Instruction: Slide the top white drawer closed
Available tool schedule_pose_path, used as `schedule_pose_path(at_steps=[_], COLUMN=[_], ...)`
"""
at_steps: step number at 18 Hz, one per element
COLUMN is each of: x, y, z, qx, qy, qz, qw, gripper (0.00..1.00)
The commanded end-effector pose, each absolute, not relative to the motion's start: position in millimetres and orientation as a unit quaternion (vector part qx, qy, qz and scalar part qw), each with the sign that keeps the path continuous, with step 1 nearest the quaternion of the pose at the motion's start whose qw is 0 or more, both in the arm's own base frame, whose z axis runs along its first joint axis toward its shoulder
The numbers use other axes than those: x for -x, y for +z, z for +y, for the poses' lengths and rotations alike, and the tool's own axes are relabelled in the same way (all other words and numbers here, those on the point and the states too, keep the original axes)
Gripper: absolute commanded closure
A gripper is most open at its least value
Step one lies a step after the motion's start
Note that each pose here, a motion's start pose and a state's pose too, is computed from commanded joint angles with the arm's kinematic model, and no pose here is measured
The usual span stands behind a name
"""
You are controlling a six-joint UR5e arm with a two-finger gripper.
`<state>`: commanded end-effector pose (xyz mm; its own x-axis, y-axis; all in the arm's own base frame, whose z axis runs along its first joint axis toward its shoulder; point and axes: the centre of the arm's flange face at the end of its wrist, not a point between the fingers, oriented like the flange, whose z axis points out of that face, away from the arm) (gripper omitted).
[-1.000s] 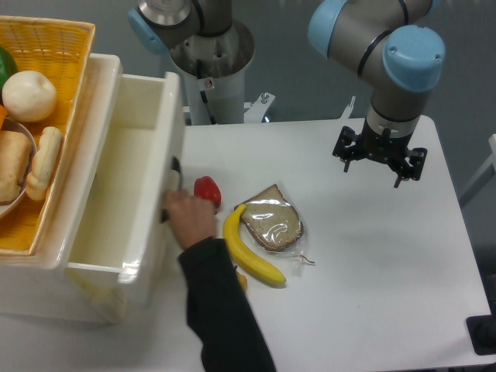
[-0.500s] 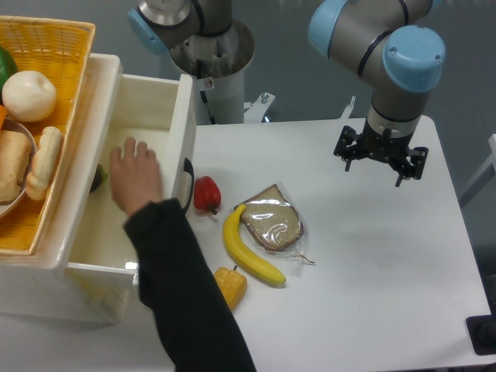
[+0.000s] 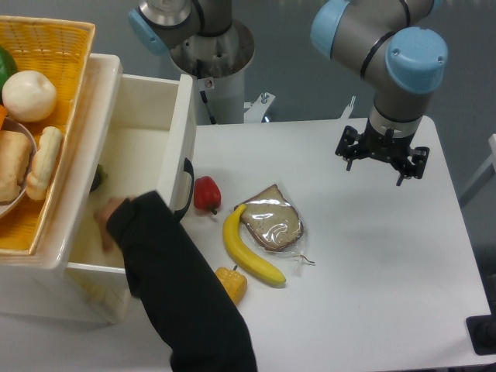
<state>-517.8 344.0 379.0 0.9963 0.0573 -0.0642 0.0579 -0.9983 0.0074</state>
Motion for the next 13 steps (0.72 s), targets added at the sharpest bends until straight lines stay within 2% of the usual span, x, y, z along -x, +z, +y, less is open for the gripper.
schedule_pose_path(at_steps=[13], x=[519.0], y=[378.3], z=[340.3], qx=[-0.999], qy=[-0.031], qz=[0.032], qw=[0.006], gripper=[0.0])
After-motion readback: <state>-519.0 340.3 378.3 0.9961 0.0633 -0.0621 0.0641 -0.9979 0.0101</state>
